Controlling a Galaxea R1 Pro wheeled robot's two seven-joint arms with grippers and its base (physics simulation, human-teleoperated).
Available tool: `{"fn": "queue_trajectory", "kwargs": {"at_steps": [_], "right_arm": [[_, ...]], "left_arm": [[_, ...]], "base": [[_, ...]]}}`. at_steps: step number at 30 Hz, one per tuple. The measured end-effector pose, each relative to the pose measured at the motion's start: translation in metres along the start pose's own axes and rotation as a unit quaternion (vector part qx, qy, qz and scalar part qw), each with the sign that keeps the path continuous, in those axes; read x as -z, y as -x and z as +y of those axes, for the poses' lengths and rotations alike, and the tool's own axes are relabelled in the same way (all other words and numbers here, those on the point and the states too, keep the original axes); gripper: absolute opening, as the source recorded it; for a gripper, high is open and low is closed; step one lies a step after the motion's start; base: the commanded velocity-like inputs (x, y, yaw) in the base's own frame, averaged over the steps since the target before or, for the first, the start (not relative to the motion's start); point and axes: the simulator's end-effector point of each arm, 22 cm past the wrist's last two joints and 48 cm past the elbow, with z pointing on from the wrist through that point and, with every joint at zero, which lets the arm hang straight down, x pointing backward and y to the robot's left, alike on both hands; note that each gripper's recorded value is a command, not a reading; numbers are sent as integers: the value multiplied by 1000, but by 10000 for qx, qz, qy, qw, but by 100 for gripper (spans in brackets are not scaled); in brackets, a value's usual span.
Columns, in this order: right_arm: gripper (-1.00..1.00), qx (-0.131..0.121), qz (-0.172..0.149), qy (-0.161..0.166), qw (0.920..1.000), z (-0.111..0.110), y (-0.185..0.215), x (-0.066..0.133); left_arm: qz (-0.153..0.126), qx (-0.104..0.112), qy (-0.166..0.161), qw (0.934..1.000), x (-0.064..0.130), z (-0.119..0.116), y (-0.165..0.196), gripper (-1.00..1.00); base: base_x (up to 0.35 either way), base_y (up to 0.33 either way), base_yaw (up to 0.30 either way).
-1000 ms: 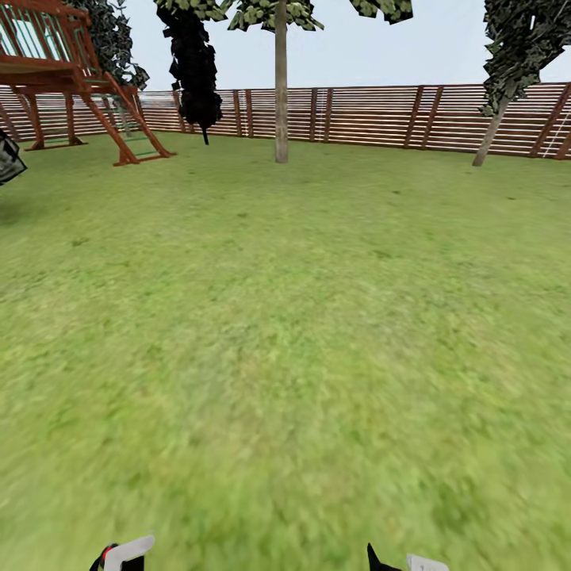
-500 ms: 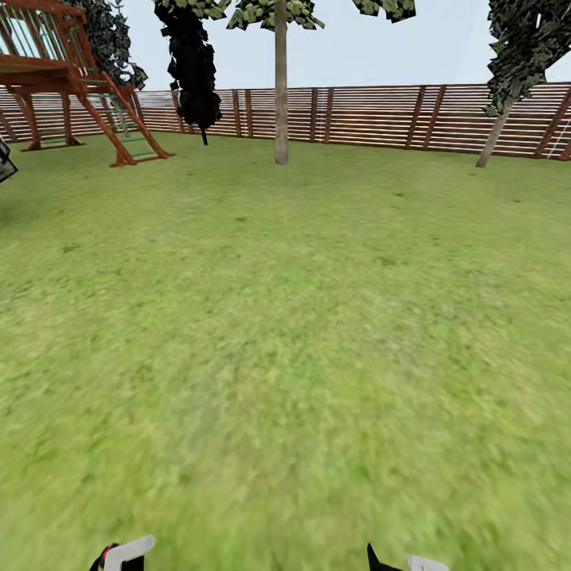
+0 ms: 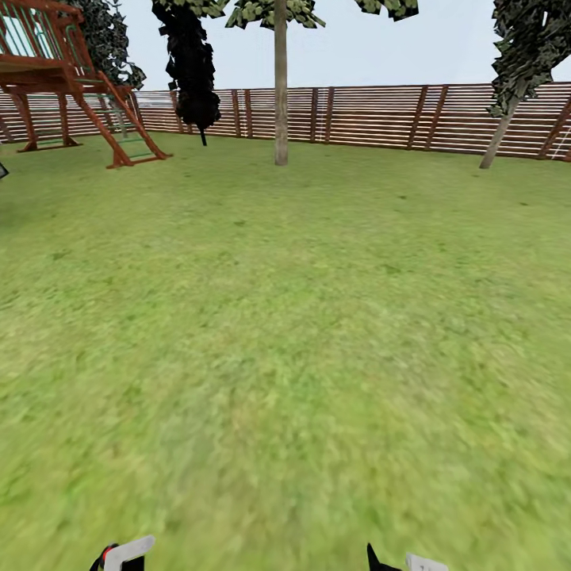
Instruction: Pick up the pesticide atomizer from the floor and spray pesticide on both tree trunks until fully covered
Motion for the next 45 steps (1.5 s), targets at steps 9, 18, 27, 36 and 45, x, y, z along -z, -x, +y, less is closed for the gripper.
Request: {"fn": "queue_trajectory", "kwargs": {"at_steps": [9, 18, 27, 36, 45], "right_arm": [[100, -1, -1, -2, 10000, 0, 0, 0], [100, 0, 0, 0, 10000, 0, 0, 0], [100, 0, -1, -2, 10000, 0, 0, 0], [100, 1, -1, -3, 10000, 0, 0, 0], [100, 1, -1, -3, 10000, 0, 0, 0]], "left_arm": [[0, 0, 0, 10000, 0, 0, 0, -100], [0, 0, 0, 10000, 0, 0, 0, -100], [0, 0, 0, 10000, 0, 0, 0, -100], [-2, 0, 0, 10000, 0, 0, 0, -100], [-1, 0, 0, 10000, 0, 0, 0, -100]], "base": [[339, 0, 0], [339, 0, 0], [339, 0, 0], [339, 0, 0], [339, 0, 0]]}}
